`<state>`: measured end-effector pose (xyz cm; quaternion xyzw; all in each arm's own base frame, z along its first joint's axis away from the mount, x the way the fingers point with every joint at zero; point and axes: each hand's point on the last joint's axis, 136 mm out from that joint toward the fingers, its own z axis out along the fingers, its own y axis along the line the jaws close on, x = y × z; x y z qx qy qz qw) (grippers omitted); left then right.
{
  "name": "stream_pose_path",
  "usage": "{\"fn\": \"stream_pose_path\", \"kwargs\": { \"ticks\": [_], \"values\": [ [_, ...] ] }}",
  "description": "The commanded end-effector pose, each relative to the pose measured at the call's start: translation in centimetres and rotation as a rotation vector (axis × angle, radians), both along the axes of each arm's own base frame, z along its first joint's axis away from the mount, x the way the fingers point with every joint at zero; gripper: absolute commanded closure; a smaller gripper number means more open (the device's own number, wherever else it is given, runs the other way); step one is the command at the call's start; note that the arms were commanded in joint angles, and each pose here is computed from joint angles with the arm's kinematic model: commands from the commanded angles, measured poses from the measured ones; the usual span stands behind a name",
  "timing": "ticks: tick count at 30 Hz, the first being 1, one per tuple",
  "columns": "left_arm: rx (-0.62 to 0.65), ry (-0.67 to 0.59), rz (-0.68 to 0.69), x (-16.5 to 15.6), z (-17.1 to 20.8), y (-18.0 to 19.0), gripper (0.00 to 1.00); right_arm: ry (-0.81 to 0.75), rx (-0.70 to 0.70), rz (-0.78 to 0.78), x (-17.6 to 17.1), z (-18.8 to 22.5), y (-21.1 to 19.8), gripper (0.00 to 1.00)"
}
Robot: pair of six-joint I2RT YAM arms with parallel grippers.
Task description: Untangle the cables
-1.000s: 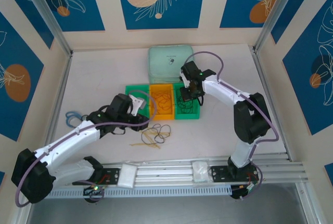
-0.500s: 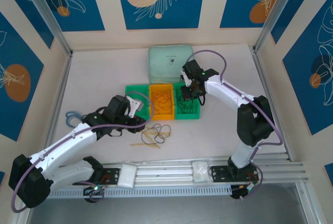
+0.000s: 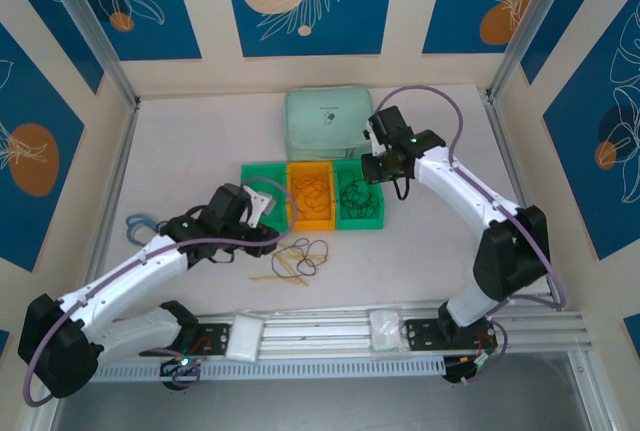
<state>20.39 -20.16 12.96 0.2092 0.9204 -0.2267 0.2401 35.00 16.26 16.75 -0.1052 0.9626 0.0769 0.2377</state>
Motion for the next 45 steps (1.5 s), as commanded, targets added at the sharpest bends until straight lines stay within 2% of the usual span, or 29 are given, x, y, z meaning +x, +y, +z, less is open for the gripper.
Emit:
{"fn": "stream_pose_path", "kwargs": {
  "ticks": [1,10,14,17,28,45],
  "values": [
    [-0.011,-0.001,-0.018,0.0,0.2,-0.3,0.65,0.008,0.063,-0.003,-1.2,0.8,-0.1,0.78],
    [-0.05,0.128,-0.142,-1.8,-2.5,-2.6,0.62,0.054,0.25,0.075,-6.4,0.2,2.1,0.78],
    [-0.063,0.113,-0.196,-1.3,-3.0,-4.2,0.61,0.086,0.296,0.082,-8.6,-1.1,2.7,0.78],
    [-0.017,0.077,-0.242,-0.5,-3.4,-4.8,0.6,0.104,0.295,0.074,-9.4,-2.0,2.5,0.78],
    [0.158,0.098,-0.326,1.4,-6.3,-5.4,0.6,0.069,0.298,0.08,-9.7,-1.3,2.1,0.78],
    [0.225,0.145,-0.393,1.9,-8.5,-6.1,0.61,0.062,0.294,0.068,-9.5,-1.4,1.5,0.78]
  ]
}}
